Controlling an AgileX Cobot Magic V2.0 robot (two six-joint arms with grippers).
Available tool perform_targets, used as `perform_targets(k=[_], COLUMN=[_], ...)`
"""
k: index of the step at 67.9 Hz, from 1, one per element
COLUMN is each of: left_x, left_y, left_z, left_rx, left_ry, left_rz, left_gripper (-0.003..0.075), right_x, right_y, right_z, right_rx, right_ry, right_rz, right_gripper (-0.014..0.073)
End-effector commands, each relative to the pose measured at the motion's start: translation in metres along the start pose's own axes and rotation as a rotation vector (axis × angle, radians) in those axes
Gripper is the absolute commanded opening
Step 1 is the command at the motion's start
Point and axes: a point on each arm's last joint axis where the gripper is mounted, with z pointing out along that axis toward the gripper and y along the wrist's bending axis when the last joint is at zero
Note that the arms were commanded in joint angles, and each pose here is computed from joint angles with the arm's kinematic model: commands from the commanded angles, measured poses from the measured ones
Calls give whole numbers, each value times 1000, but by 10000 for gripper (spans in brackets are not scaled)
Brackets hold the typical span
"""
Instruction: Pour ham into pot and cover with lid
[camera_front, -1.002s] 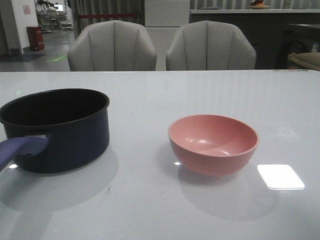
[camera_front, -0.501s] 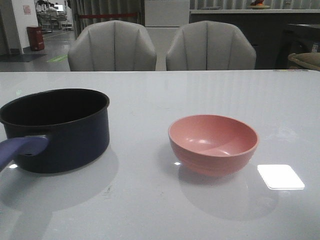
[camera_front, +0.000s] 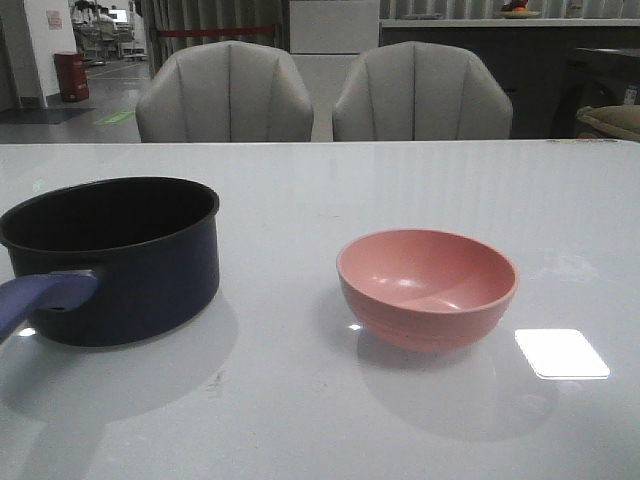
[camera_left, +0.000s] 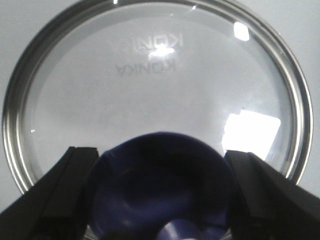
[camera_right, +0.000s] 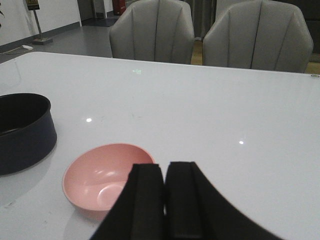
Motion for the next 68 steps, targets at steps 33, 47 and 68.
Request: perform_targets(k=[33,47,68], left_x=[-5,2,2], left_y=[-25,-89,-169], left_z=[-124,-172,-152], left_rx=[71,139,181], left_ry=[-430,-495,-341], left_rz=[53,259,468], left_gripper=[351,351,351], right_x=[-16,-16,-16], right_y=[-1,-1,-1], right_z=[-1,-1,-1], right_rx=[18,18,18], right_ry=[-95,-95,-95], right_rz=[-9,-9,-9], right_gripper=[144,144,144])
